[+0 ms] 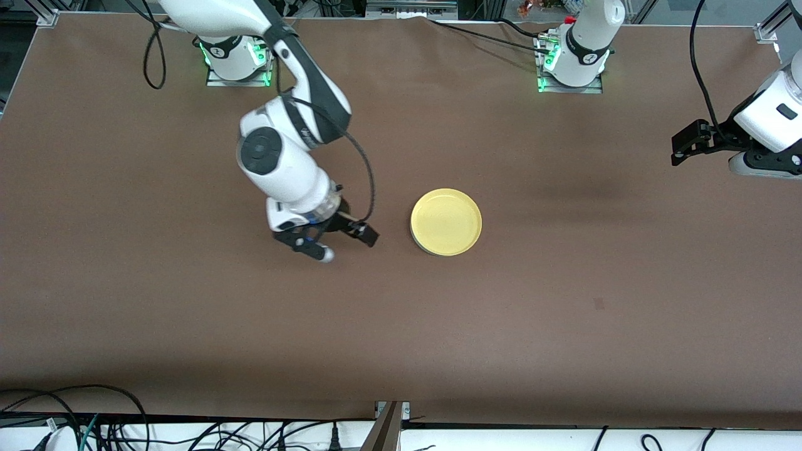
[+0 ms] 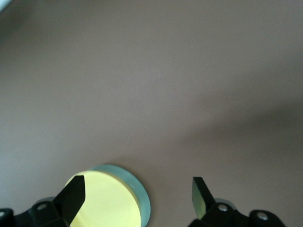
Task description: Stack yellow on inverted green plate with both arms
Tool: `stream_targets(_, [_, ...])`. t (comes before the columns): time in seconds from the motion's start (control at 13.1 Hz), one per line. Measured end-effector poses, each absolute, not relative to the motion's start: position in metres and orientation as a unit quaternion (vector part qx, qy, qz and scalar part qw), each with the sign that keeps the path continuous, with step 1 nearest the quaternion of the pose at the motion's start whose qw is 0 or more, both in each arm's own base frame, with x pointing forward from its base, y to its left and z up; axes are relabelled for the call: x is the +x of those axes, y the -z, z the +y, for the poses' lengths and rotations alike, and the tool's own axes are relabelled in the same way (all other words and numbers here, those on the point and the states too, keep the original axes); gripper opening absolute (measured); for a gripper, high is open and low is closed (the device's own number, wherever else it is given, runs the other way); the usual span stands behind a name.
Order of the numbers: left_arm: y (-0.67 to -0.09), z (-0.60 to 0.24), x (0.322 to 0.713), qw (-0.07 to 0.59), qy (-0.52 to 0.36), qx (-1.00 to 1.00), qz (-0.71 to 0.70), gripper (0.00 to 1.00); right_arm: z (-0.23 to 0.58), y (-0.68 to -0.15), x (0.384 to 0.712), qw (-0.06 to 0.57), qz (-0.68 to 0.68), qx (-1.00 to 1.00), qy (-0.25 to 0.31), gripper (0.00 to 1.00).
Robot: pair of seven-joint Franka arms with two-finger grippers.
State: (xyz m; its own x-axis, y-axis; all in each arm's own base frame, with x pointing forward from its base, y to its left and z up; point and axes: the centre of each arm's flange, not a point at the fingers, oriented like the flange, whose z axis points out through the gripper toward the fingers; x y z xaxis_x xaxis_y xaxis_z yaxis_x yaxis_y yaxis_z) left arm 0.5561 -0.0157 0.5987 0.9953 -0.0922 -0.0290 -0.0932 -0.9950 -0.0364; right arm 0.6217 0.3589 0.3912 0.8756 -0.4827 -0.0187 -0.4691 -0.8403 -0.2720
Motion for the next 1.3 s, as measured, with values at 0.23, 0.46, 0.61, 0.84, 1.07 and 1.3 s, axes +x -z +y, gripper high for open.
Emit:
stream_targets(0.23, [-0.599,-0.016,0.556,0.019,-0.014,-0.999,0.046,1.0,0.296,-0.437,0.642,0.125,0.28,-0.95,0.05,1.0])
stream_targets(0.46, [-0.599,-0.016,0.556,0.019,-0.014,-0.999,0.046,1.0,0.229,-0.475,0.642,0.083,0.275,-0.958,0.016,1.0])
stream_targets(0.61, [-0.599,-0.016,0.556,0.019,-0.014,-0.999,0.046,1.0,0.189,-0.501,0.643,0.07,0.263,-0.962,0.008,1.0])
stream_targets(0.84, [-0.599,-0.017,0.556,0.019,-0.014,-0.999,0.047,1.0,0.145,-0.52,0.638,0.049,0.218,-0.975,-0.005,1.0])
stream_targets(1.07, [-0.599,-0.024,0.556,0.019,-0.014,-0.998,0.052,1.0,0.104,-0.545,0.618,0.02,0.145,-0.989,-0.021,1.0])
stream_targets(1.3, [-0.599,-0.025,0.556,0.019,-0.013,-0.998,0.052,1.0,0.084,-0.563,0.591,-0.005,0.071,-0.997,-0.037,1.0])
